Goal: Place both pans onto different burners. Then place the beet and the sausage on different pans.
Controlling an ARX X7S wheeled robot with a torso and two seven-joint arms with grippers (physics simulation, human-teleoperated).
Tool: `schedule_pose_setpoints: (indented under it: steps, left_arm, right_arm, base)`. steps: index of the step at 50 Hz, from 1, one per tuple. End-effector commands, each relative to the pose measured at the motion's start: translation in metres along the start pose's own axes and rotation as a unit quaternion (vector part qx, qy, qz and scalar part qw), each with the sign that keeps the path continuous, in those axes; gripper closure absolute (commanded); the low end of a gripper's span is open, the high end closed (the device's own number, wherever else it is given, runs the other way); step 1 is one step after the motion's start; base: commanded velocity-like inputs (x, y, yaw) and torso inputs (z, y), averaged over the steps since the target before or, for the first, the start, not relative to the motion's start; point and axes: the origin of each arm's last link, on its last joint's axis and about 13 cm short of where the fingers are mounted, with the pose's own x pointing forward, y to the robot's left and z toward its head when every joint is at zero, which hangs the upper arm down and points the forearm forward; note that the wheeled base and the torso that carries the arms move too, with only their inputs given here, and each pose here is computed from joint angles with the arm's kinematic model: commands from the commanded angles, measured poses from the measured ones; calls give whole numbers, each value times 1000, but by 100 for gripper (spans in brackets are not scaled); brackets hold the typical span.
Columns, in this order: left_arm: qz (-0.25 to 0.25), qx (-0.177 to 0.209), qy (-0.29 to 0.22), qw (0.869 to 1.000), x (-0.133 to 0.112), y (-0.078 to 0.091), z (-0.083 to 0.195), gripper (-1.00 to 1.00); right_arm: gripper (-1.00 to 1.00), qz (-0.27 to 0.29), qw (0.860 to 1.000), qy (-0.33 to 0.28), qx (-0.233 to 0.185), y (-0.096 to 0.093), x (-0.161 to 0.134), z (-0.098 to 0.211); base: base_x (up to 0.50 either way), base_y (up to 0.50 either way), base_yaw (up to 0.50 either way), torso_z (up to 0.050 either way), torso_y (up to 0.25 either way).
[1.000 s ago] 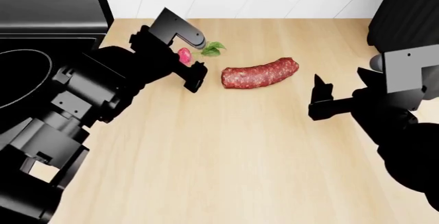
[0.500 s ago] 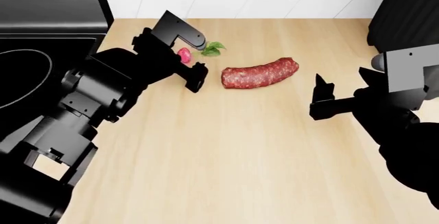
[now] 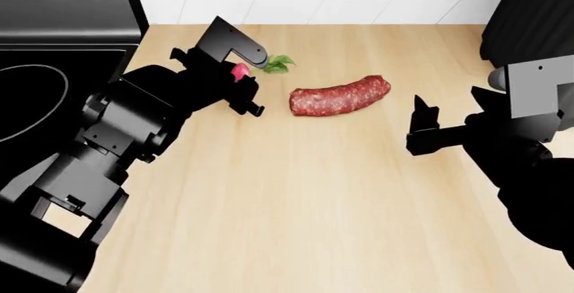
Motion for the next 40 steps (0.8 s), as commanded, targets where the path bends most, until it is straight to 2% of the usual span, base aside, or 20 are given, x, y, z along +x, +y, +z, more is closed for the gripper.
schedule_pose_setpoints:
  steps: [1, 10, 25, 33, 40]
  left_arm:
    - [-8, -8, 2, 1000, 0, -3, -2, 100]
    - [-5, -9, -11, 1000, -4, 0, 3, 100]
    - [14, -19, -48, 999, -20, 10, 21, 100]
    - [19, -29, -69, 997, -36, 9, 22, 100]
    - [28, -50, -106, 993, -59, 7, 28, 100]
  right_arm:
    - [-100, -1, 1000, 0, 1, 0, -1, 0]
    - [-100, 0, 1000, -1, 1, 1, 1, -7]
    - [-100, 4, 1000, -3, -1, 1, 1, 2]
    - [-100, 8, 1000, -3, -4, 3, 1, 3]
    - [-100, 16, 1000, -4, -15, 4, 5, 7]
  base:
    - [0, 0, 0, 0, 0]
    - [0, 0, 0, 0, 0]
    - [0, 0, 0, 0, 0]
    - [0, 0, 0, 0, 0]
    - [0, 0, 0, 0, 0]
